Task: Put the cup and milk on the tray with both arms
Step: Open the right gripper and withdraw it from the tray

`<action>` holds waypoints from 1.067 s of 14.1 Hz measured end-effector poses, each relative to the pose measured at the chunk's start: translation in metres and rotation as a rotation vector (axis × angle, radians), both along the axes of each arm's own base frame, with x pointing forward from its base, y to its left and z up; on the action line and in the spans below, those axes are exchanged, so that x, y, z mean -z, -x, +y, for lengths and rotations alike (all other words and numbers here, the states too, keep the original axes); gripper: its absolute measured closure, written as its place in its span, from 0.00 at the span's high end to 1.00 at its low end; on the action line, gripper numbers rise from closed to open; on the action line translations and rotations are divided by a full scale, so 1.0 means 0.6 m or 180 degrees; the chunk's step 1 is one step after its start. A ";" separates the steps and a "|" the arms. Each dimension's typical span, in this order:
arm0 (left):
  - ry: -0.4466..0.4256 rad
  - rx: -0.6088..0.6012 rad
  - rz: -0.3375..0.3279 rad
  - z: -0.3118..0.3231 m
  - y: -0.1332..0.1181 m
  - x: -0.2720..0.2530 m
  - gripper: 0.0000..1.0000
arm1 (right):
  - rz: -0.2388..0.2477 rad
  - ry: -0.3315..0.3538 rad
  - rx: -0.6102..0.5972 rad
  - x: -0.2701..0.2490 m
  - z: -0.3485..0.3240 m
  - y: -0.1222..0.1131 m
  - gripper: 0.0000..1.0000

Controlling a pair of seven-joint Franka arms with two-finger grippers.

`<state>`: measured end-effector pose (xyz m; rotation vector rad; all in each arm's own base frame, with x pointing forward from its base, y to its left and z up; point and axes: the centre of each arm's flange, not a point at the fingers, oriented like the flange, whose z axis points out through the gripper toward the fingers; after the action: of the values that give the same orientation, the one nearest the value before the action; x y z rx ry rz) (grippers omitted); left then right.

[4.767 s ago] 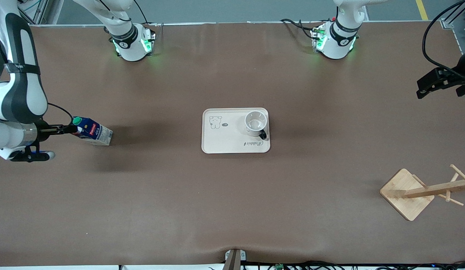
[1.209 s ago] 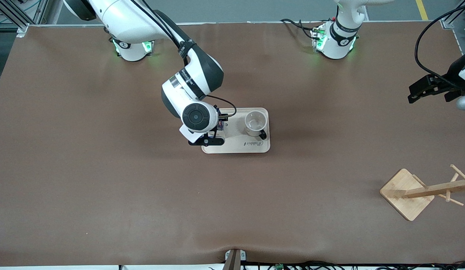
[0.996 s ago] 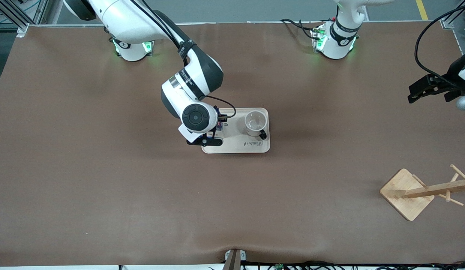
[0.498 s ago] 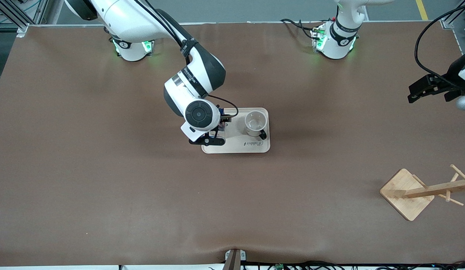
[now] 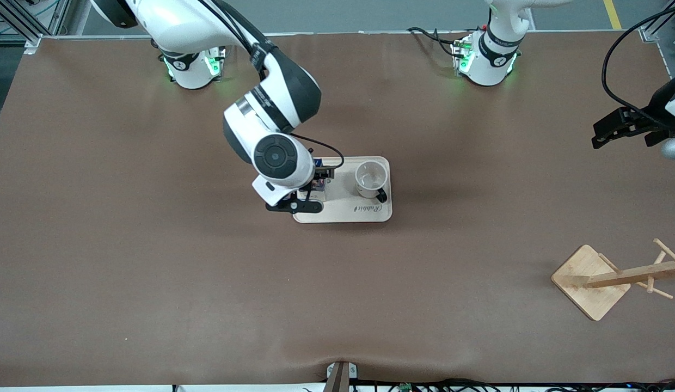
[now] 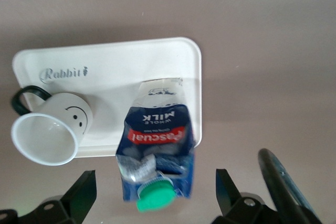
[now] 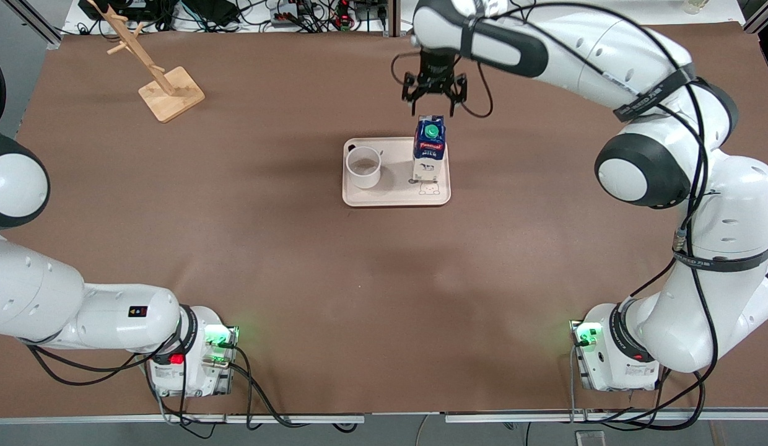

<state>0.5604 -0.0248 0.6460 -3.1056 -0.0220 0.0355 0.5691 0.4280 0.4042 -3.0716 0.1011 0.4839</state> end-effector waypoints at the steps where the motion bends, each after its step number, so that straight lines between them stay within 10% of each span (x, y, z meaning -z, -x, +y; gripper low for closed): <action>1: 0.0000 0.0000 0.0001 0.000 0.000 0.000 1.00 | -0.0058 -0.0038 0.0051 -0.032 -0.017 -0.015 1.00; 7: -0.0002 -0.0005 0.0004 0.001 0.008 -0.008 1.00 | -0.0410 -0.0208 0.0499 -0.233 -0.253 -0.098 1.00; 15: -0.0002 -0.0004 0.0004 0.001 0.008 -0.008 1.00 | -0.0509 -0.0171 0.0330 -0.380 -0.600 -0.055 1.00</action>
<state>0.5557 -0.0243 0.6510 -3.1050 -0.0237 0.0374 0.6021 0.0678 0.6321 -3.0188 0.2371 0.2312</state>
